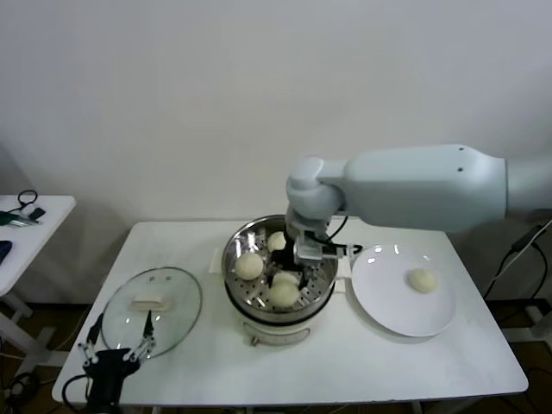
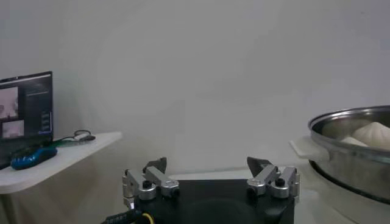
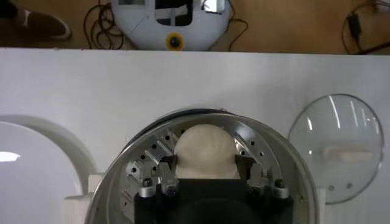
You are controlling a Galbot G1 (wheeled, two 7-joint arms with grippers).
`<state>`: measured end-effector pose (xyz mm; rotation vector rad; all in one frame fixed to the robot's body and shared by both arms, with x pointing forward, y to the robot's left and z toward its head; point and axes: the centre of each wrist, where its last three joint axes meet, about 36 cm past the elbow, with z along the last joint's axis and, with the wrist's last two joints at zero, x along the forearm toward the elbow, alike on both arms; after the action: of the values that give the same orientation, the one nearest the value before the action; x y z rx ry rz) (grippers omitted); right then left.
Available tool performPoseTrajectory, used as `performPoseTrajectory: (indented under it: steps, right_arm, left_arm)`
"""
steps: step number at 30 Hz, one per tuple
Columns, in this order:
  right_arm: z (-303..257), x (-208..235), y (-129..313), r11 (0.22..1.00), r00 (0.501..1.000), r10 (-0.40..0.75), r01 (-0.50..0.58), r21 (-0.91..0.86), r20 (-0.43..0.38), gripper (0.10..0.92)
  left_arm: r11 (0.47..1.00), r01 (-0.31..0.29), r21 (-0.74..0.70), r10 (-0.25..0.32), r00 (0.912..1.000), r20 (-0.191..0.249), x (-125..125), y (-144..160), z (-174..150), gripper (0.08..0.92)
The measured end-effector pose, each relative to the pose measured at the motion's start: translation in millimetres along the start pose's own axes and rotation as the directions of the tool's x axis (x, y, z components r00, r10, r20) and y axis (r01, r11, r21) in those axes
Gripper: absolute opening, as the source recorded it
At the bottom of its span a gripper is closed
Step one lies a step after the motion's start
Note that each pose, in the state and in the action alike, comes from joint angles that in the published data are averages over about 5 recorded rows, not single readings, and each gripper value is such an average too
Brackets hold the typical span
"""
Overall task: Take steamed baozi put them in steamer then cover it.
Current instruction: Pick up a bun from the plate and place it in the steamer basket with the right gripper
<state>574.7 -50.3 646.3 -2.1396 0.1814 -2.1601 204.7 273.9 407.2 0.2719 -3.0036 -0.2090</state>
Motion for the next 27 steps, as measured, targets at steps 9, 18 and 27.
performPoseTrajectory:
  steps: [9,18,27]
  right_arm:
    - [3.9,-35.7,-7.1,0.998,1.000,-0.021,0.021,0.060,-0.009,0.655]
    - [10.4,-48.0,-8.0,0.997,0.999,-0.030,0.031,0.073,-0.017,0.763]
    - [32.6,-10.8,8.2,0.999,0.999,-0.019,0.018,-0.030,-0.030,0.822]
  left_arm:
    - [1.000,0.004,0.006,-0.004,1.0000,0.001,0.1,1.5,0.0,0.823]
    - [1.000,0.005,0.011,-0.005,1.0000,0.007,-0.1,1.8,-0.1,0.823]
    - [1.000,0.005,0.015,-0.006,0.9999,0.011,-0.6,0.6,-0.3,0.823]
